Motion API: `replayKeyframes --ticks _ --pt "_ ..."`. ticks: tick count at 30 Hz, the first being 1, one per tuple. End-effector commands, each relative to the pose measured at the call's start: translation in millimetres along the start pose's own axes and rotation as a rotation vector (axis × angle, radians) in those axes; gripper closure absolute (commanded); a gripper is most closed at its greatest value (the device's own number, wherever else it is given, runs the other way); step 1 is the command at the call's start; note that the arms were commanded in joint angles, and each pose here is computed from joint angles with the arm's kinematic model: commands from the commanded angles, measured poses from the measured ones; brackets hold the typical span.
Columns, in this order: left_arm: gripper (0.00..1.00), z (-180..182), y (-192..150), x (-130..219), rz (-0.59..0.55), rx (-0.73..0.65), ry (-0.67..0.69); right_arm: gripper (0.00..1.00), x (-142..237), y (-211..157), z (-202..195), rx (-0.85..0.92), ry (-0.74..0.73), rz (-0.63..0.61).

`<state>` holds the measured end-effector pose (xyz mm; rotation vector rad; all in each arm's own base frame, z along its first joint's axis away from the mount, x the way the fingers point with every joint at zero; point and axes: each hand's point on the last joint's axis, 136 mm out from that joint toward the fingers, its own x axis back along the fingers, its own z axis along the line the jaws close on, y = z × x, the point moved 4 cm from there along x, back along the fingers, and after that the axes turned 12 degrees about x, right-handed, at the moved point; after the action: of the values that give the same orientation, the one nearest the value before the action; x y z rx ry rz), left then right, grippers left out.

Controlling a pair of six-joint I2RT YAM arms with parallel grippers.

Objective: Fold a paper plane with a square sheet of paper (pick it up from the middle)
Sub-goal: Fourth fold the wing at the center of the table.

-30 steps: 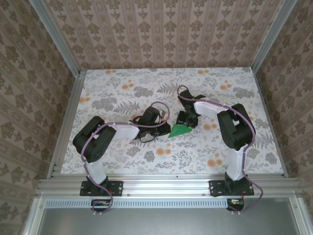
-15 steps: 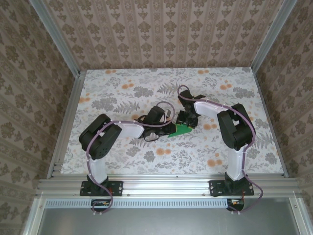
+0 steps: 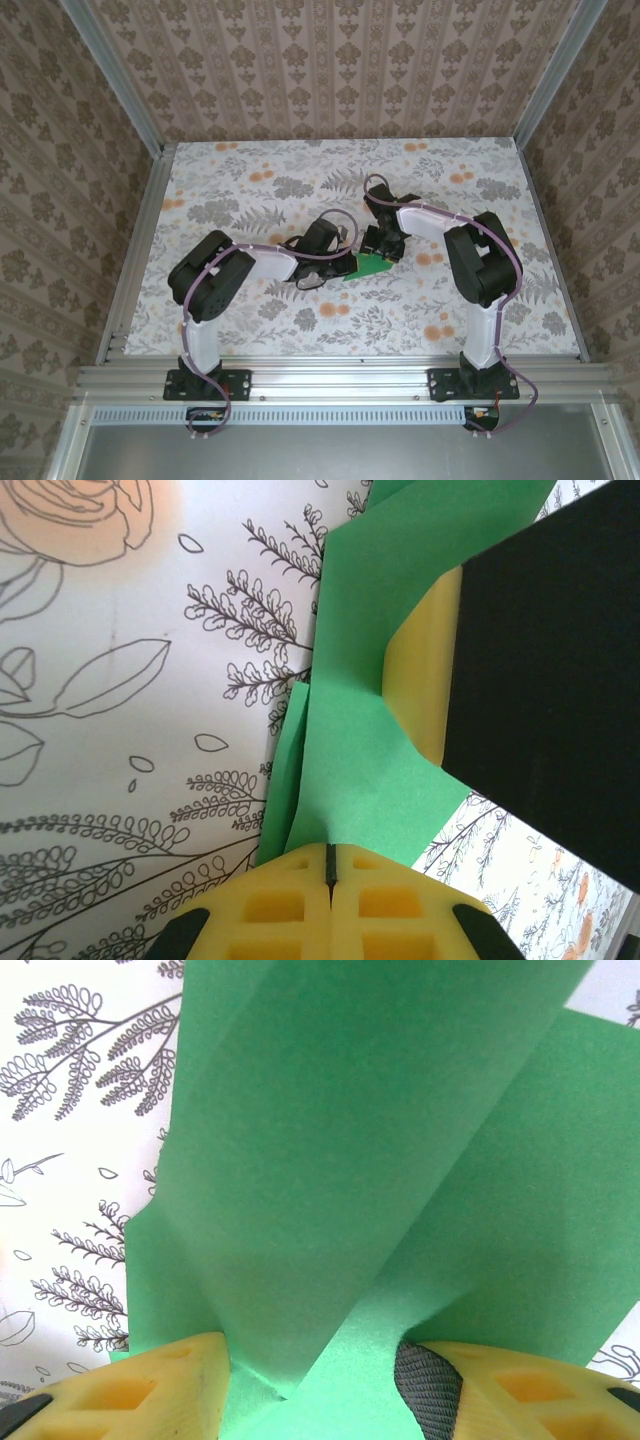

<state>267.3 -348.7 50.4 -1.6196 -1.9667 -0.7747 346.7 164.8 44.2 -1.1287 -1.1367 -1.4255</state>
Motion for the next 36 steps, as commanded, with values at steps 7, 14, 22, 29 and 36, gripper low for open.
replayKeyframes --ticks 7,14,22,29,36 --pt "0.98 29.9 -7.3 -4.7 0.035 0.016 0.141 0.41 -8.4 -16.5 -19.8 -0.025 0.011 0.052" --pt "0.98 40.6 -16.9 -6.7 0.085 0.029 0.189 0.39 59.1 1.6 8.4 0.067 0.286 -0.156" --pt "1.00 44.9 -20.5 -7.4 0.113 0.037 0.220 0.67 74.4 -12.7 23.1 0.125 0.477 -0.248" --pt "1.00 45.6 -20.7 -7.7 0.118 0.040 0.228 0.95 33.3 -19.1 37.7 0.123 0.492 -0.164" --pt "1.00 46.9 -21.2 -8.9 0.123 0.046 0.232 1.00 3.0 -26.9 33.3 0.117 0.455 -0.107"
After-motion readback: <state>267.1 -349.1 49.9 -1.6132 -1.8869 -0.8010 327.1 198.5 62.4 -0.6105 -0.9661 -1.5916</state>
